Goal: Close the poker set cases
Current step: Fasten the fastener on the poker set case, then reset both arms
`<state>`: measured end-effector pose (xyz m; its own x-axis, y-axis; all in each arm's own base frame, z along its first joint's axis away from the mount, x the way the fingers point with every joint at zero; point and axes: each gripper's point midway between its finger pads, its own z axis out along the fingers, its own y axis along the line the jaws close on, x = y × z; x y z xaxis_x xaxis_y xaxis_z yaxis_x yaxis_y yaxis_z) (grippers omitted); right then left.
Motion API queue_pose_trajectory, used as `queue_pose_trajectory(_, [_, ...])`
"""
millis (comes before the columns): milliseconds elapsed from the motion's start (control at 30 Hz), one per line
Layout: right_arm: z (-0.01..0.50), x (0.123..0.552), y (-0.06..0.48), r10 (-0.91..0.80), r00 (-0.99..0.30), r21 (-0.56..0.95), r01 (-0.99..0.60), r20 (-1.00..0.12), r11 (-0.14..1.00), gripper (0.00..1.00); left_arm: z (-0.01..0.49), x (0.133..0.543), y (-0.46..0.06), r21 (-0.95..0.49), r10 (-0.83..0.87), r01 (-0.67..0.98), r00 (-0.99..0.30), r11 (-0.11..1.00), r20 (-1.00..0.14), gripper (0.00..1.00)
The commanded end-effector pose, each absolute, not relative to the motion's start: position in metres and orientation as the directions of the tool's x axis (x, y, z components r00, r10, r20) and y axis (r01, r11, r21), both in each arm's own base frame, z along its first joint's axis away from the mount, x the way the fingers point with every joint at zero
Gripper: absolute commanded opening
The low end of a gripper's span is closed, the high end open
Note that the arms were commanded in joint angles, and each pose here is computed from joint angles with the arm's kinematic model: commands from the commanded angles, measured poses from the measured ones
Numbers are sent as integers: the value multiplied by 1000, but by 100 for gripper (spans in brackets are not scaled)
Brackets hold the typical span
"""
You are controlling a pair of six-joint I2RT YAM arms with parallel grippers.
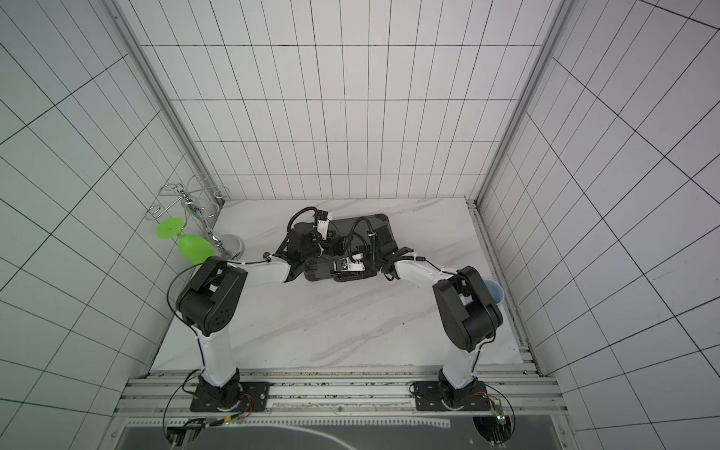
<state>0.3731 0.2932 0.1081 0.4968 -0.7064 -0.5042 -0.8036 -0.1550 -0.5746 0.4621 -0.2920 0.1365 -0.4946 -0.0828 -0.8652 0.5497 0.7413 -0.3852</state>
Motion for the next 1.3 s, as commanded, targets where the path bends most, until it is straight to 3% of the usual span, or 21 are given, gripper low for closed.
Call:
queue_pose_trajectory(0, [29, 385, 238, -874, 347, -413, -890, -341, -193, 0, 32, 425, -265, -445, -9, 372, -759, 814, -651, 88])
queue_pose_trajectory(200, [24, 386, 237, -856, 338, -373, -909, -392, -188, 0, 31, 426, -264, -444, -8, 371, -760, 815, -650, 88])
queue_pose_trajectory(433, [77, 399, 252, -753, 323, -418, -906, -573, -71, 1, 38, 425, -264, -443, -9, 380, -751, 812, -660, 88])
queue_pose_trajectory(500, [93, 405, 253, -737, 320, -451, -892, -595, -23, 12, 41, 425, -263, -440, -9, 383, -746, 812, -666, 88])
queue_pose_trajectory(567, [111, 409, 252, -716, 312, -481, -876, -625, 38, 17, 45, 424, -263, -438, -9, 392, -737, 809, -676, 89])
queue_pose_trajectory(667, [155, 419, 240, -649, 260, -521, -817, -715, 247, 34, 64, 424, -261, -424, -16, 417, -697, 804, -716, 92])
queue_pose_trajectory(700, [172, 423, 231, -616, 239, -528, -778, -751, 341, 57, 75, 422, -259, -415, -21, 428, -675, 803, -737, 94])
queue_pose_trajectory(733, [182, 423, 221, -589, 211, -519, -743, -780, 422, 98, 86, 422, -256, -404, -28, 434, -652, 805, -757, 95])
queue_pose_trajectory(867, [205, 411, 173, -517, 133, -494, -564, -845, 662, 99, 134, 418, -226, -286, -33, 400, -533, 871, -846, 97])
queue_pose_trajectory(967, [206, 399, 133, -475, 57, -449, -442, -878, 777, 99, 161, 414, -182, -188, -53, 257, -455, 948, -889, 98])
queue_pose_trajectory(1100, [197, 380, 86, -373, -4, -356, -289, -928, 889, 99, 185, 402, -103, -132, -120, 12, -339, 991, -933, 98])
queue_pose_trajectory(1267, [180, 369, 53, -267, -34, -254, -212, -963, 944, 99, 192, 383, -29, -82, -128, -203, -223, 976, -966, 98])
